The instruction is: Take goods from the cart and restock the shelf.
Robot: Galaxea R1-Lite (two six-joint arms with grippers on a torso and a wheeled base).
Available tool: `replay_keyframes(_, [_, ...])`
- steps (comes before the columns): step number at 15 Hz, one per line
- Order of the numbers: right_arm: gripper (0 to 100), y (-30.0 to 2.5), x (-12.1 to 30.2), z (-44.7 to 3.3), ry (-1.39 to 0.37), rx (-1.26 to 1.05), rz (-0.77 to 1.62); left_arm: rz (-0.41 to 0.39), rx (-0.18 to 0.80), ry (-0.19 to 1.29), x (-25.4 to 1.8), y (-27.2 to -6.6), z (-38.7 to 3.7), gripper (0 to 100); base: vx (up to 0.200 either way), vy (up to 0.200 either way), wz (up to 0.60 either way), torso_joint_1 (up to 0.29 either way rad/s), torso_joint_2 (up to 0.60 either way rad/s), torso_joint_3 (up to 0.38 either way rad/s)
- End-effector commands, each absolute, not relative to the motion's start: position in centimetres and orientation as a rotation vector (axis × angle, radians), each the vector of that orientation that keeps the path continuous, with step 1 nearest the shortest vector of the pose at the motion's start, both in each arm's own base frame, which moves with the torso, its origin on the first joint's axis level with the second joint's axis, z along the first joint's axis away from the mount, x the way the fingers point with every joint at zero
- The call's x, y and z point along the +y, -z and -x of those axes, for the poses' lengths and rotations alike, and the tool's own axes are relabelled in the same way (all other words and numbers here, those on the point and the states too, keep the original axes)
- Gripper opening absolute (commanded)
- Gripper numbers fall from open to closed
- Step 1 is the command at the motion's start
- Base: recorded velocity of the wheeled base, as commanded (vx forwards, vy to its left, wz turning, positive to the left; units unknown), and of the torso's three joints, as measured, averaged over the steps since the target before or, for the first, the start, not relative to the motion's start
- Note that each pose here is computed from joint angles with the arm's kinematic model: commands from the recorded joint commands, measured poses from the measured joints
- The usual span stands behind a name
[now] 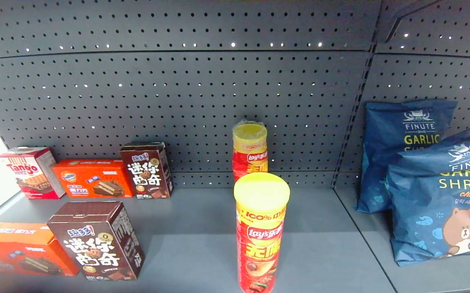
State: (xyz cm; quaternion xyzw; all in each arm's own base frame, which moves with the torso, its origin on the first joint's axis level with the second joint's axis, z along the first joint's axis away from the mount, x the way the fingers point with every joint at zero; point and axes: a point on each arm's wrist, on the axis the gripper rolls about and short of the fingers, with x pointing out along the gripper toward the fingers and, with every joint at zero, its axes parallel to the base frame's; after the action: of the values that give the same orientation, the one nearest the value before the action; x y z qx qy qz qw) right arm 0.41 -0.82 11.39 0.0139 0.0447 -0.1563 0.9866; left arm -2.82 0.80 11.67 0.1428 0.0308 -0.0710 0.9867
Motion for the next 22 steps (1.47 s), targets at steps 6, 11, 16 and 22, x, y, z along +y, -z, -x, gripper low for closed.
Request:
replay_keyframes(6, [100,-8.3,0.0,2.4,-0.029,-0.06,0.096,-0.286,0.049,0.122,0.7,-9.6,2.2,100,0.0,0.0,0.0,0.0,0.0,0.0])
replay_keyframes(11, [100,-8.2,0.0,2.3,0.004,-0.054,0.03,-0.284,0.018,0.127,0.6,-8.6,1.7,100,0.0,0.0,0.0,0.0,0.0,0.0])
replay_keyframes(16, [100,-8.1,-0.2,2.3,0.061,-0.052,-0.01,-0.261,0.006,0.213,0.4,-8.6,1.7,100,0.0,0.0,0.0,0.0,0.0,0.0])
replay_keyframes(22, [100,-7.6,0.1,2.3,-0.041,0.0,0.005,-0.195,0.034,0.454,0.0,-8.3,2.0,100,0.0,0.0,0.0,0.0,0.0,0.0])
